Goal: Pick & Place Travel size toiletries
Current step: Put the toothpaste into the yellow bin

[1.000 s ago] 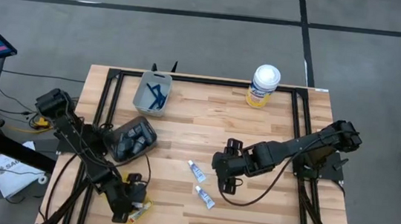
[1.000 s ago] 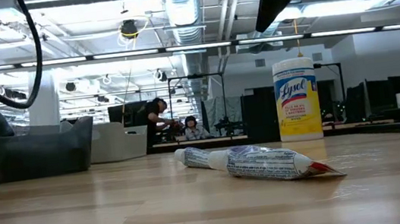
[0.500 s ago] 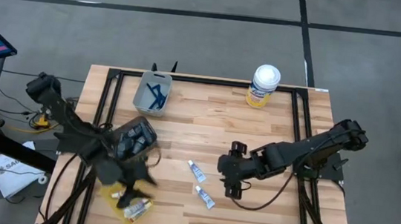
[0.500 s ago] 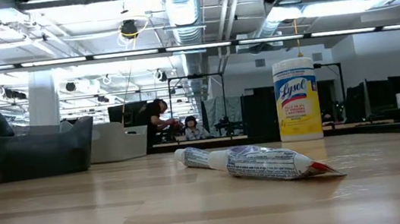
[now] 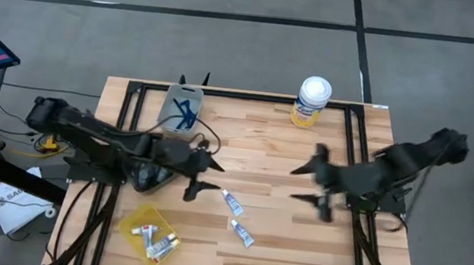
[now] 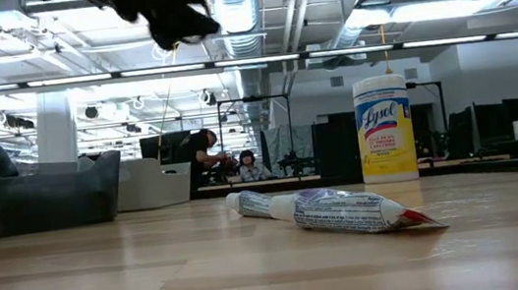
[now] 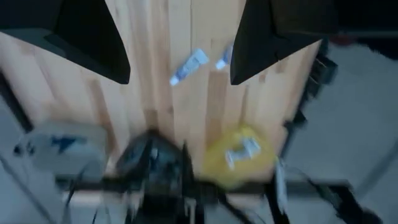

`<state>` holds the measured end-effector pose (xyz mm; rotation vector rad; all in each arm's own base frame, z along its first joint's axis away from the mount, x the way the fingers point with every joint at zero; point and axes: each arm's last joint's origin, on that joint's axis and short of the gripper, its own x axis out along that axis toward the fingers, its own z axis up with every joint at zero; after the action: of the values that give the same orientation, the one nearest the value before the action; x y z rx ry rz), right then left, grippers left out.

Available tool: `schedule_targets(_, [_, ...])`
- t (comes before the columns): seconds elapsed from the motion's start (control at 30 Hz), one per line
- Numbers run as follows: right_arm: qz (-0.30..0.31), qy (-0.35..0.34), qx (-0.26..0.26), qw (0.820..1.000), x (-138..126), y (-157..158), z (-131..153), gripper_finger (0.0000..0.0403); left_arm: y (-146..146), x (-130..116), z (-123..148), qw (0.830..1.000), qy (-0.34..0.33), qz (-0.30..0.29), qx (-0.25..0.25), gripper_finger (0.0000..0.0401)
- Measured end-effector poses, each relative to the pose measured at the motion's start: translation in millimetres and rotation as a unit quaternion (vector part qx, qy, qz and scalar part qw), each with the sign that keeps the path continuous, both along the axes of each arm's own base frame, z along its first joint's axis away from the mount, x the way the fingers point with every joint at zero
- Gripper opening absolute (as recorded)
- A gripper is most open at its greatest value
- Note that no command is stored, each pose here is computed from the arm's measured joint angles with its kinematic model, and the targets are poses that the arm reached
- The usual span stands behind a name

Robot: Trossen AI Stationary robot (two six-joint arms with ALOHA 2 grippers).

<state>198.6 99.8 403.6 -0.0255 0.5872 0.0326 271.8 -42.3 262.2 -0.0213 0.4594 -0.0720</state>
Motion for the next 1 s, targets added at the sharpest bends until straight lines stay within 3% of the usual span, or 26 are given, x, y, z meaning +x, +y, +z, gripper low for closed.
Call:
schedule_targets(0.17, [-0.002, -0.077, 0.049, 0.996, -53, -22, 2, 0.027, 7, 22, -30, 0.998, 0.039, -0.052, -0.007, 0.0255])
schedule_targets(0.33, [-0.074, -0.119, 0.14, 0.98, -88, -42, -40, 0.027, 5, 36, -56, 0.992, 0.062, -0.101, 0.035, 0.0253])
schedule_targets(0.5, [-0.079, -0.169, 0.228, 0.955, -103, -49, -77, 0.027, 6, 46, -78, 0.988, 0.083, -0.118, 0.062, 0.0253])
schedule_targets(0.67, [-0.048, -0.227, 0.234, 0.944, -104, -49, -99, 0.027, 14, 57, -101, 0.988, 0.096, -0.108, 0.06, 0.0253])
schedule_targets(0.83, [-0.055, -0.234, 0.212, 0.947, -108, -51, -121, 0.027, 22, 63, -118, 0.987, 0.104, -0.108, 0.049, 0.0251])
schedule_targets(1.0, [-0.066, -0.235, 0.238, 0.94, -111, -55, -133, 0.027, 32, 64, -121, 0.988, 0.107, -0.106, 0.044, 0.0251])
